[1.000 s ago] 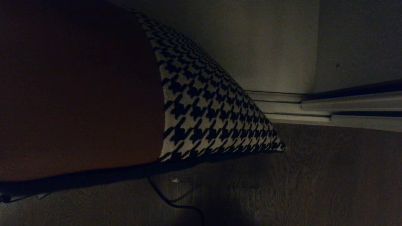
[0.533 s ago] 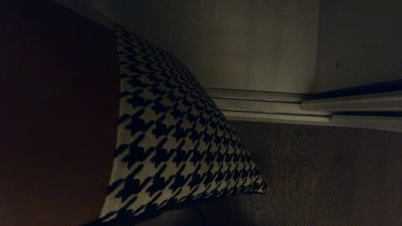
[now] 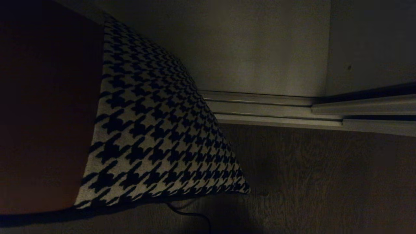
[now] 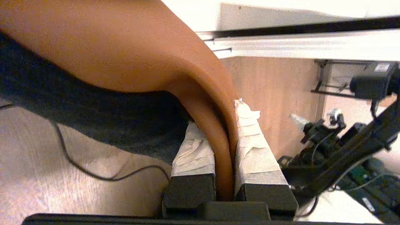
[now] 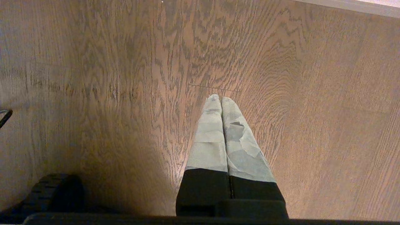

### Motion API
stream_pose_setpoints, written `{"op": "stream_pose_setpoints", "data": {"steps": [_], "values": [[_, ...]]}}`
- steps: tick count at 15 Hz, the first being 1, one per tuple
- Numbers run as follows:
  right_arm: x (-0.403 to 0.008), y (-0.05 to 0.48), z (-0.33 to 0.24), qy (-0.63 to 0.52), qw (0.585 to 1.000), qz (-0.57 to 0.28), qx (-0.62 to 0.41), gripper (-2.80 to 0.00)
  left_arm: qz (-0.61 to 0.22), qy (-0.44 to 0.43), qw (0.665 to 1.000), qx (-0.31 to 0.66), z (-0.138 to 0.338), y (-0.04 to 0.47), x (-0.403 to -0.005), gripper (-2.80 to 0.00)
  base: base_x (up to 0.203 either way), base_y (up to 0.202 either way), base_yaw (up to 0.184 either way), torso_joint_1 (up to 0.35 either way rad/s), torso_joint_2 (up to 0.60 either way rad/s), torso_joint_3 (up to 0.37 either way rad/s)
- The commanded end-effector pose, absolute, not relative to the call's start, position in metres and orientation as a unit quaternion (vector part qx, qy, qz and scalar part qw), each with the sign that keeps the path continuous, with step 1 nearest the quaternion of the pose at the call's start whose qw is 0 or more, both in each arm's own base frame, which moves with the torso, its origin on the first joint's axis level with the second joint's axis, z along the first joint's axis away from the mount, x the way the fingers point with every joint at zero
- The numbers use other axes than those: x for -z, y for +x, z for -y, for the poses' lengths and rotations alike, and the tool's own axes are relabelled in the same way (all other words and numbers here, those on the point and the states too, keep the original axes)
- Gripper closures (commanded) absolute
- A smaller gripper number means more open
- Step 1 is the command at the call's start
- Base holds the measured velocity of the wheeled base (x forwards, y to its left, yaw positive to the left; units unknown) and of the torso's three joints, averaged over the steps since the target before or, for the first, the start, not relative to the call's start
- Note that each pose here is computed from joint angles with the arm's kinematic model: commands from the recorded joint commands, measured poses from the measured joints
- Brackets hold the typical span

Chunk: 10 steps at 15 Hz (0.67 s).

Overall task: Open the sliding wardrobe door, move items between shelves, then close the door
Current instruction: Place the pillow on the higher shelf

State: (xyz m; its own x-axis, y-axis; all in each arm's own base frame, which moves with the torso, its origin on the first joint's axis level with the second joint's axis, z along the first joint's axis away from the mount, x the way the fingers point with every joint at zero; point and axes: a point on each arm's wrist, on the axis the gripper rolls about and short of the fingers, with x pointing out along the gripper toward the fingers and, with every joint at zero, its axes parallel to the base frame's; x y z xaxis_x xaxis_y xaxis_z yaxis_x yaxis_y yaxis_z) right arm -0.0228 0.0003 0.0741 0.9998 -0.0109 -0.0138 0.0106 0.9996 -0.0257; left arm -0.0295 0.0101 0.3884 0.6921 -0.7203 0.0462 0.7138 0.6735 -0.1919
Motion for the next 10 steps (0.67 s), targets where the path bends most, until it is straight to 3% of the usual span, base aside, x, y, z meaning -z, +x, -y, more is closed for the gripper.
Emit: {"op": "stream_pose_setpoints", "data": {"steps": [1, 10], "values": [[-0.073, -0.022, 0.0, -0.013, 1.0, -0.009, 0.005, 0.0, -0.008, -0.099, 0.914, 0.394, -0.015, -0.038, -0.388, 0.0, 0.0, 0.0, 0.0, 0.0, 0.0, 0.0], [-0.073, -0.022, 0.0, -0.013, 1.0, -0.009, 0.005, 0.0, 0.023, -0.137, 0.91, 0.39, -0.021, -0.05, -0.402, 0.0, 0.0, 0.0, 0.0, 0.0, 0.0, 0.0]]}}
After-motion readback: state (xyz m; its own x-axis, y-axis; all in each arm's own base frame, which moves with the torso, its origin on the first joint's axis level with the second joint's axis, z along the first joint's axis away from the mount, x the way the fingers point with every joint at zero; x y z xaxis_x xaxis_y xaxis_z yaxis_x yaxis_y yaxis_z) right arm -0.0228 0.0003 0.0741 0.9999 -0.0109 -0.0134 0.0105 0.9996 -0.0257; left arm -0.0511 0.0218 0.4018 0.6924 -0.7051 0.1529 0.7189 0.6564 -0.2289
